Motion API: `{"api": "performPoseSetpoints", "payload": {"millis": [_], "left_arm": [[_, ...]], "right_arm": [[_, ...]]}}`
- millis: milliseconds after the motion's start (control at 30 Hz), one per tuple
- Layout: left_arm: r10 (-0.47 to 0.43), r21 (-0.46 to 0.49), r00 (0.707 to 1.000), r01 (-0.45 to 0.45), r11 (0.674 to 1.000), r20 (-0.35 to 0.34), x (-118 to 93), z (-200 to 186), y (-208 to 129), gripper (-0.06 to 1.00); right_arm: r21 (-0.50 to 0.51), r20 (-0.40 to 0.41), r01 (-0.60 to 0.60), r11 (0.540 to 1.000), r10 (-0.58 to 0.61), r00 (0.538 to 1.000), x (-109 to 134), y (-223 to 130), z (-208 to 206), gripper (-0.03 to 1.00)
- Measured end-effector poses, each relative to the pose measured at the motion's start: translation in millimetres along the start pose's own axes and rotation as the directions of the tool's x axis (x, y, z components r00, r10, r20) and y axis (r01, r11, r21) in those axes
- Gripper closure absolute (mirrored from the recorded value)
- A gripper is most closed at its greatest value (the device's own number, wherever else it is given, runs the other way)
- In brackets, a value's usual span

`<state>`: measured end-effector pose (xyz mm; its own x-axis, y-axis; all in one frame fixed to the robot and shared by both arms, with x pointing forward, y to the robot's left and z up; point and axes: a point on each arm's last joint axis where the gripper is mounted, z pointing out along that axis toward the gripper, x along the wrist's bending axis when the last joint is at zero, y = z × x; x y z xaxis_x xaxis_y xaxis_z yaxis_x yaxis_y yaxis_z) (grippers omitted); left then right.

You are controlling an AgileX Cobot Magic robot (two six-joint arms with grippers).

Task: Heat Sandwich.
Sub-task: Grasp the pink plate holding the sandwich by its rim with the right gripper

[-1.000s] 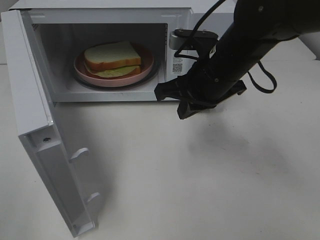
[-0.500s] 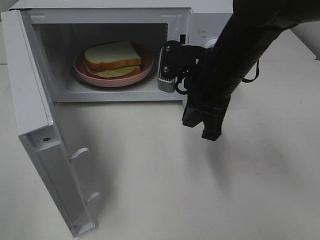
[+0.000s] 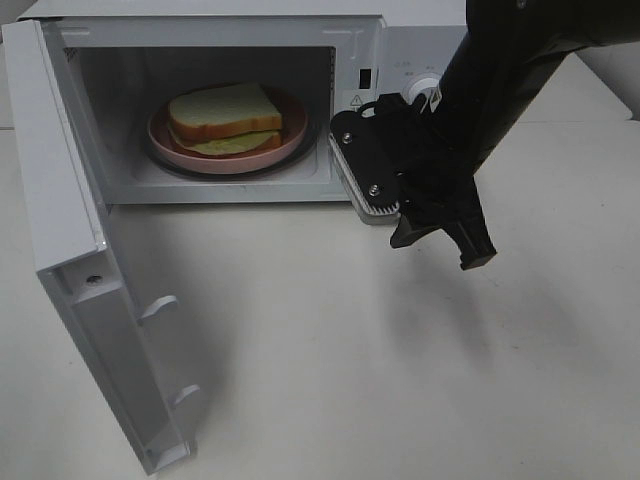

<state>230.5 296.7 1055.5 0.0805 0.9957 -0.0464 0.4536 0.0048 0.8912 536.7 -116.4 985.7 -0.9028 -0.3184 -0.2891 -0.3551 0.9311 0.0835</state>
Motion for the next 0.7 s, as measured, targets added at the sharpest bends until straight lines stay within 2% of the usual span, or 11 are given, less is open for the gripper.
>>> {"api": "performPoseSetpoints", "payload": {"millis": [33, 67, 133, 167, 200, 333, 533, 700], "left_arm": [[0.000, 0.000, 1.000, 0.000, 1.000, 0.000, 0.0, 0.0, 0.0, -0.03], [0.000, 0.000, 1.000, 0.000, 1.000, 0.000, 0.0, 0.0, 0.0, -0.03], [0.000, 0.000, 1.000, 0.000, 1.000, 0.000, 0.0, 0.0, 0.0, -0.03], [0.000, 0.000, 1.000, 0.000, 1.000, 0.000, 0.0, 0.0, 0.0, -0.03], [0.000, 0.000, 1.000, 0.000, 1.000, 0.000, 0.0, 0.0, 0.0, -0.03], [0.000, 0.000, 1.000, 0.000, 1.000, 0.000, 0.0, 0.0, 0.0, -0.03], [0.000, 0.000, 1.000, 0.000, 1.000, 0.000, 0.0, 0.0, 0.0, -0.03], [0.000, 0.000, 1.000, 0.000, 1.000, 0.000, 0.0, 0.0, 0.0, -0.03]], "right_arm": [[0.000, 0.000, 0.000, 1.000, 0.000, 1.000, 0.0, 0.0, 0.0, 0.55], [0.002, 0.024, -0.017, 1.000, 0.017, 1.000, -1.8, 1.4, 0.0, 0.39], [-0.002, 0.037, -0.041, 0.999, 0.041, 0.998, -2.5, 4.1, 0.1, 0.24], [-0.004, 0.050, -0.055, 0.999, 0.055, 0.997, -2.9, 7.7, 0.1, 0.11], [-0.004, 0.050, -0.055, 0.999, 0.055, 0.997, -2.9, 7.7, 0.1, 0.11], [-0.005, 0.080, -0.073, 0.997, 0.073, 0.994, -5.1, 9.7, 0.0, -0.01], [-0.002, 0.114, -0.049, 0.999, 0.049, 0.992, -9.8, 13.8, -0.2, -0.02], [-0.006, 0.136, -0.038, 0.999, 0.038, 0.990, -23.7, 24.3, 5.9, -0.02]]}}
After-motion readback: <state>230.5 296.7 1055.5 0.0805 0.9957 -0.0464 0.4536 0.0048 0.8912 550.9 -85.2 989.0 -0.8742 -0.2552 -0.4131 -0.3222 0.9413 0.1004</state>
